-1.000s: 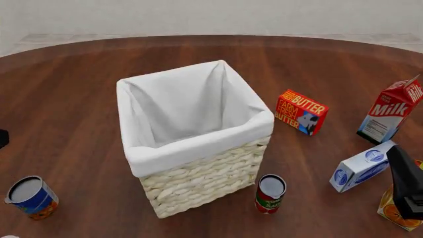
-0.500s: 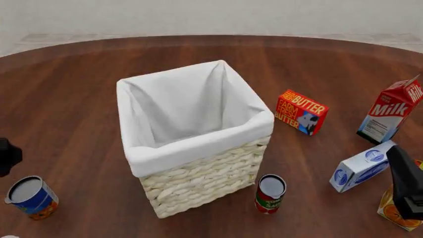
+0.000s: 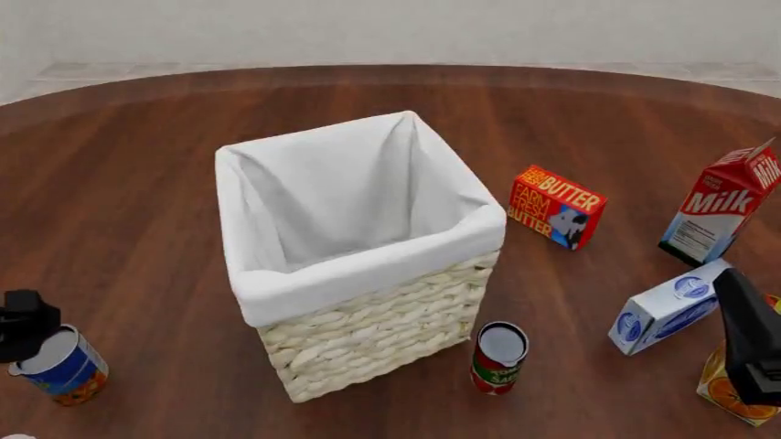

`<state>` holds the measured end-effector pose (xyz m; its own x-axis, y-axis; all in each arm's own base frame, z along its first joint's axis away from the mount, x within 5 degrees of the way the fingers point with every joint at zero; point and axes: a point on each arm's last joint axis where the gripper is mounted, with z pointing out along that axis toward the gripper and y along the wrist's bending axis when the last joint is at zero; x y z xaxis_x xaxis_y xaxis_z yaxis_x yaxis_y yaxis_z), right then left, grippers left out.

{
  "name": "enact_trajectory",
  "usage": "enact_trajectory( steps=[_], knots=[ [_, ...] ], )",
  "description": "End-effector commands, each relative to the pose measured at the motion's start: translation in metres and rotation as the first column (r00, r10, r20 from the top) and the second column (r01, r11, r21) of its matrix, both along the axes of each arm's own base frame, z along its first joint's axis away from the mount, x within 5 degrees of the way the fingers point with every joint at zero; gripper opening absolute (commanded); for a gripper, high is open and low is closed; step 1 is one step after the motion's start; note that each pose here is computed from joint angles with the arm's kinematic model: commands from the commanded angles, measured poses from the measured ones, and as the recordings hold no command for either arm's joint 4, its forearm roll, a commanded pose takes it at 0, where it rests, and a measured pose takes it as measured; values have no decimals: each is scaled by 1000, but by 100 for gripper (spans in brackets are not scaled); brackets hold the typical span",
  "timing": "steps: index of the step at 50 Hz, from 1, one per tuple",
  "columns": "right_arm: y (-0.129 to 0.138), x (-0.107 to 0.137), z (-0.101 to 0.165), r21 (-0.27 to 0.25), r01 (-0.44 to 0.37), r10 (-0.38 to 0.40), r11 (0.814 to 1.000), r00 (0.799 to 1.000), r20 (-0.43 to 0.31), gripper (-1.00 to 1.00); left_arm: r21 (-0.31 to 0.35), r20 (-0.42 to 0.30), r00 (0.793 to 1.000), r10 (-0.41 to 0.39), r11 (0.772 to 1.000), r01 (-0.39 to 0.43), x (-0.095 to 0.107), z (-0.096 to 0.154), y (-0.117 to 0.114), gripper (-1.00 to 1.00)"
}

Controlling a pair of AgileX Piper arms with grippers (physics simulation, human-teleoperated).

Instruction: Pick up the alphabet soup and the tomato sauce, and put them in the basket.

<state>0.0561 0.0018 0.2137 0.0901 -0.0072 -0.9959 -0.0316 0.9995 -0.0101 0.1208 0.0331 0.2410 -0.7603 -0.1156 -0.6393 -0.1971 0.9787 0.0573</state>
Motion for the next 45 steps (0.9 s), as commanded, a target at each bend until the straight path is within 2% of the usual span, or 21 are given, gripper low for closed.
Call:
enact_trajectory(
  steps=[1,29,45],
  knots=[
    [0,0,0,-1,0,0,1000,1000,1,100,2,-8,1000,-4,1000,4,3,-12,1,100],
    [0,0,0,2,2,-2,1000,1000,1,100,8,-8,1000,-2,1000,2,14,-31,5,100],
    [0,0,0,5,4,-4,1000,1000,3,100,10,-23,1000,-15,1000,16,12,-46,4,100]
  ],
)
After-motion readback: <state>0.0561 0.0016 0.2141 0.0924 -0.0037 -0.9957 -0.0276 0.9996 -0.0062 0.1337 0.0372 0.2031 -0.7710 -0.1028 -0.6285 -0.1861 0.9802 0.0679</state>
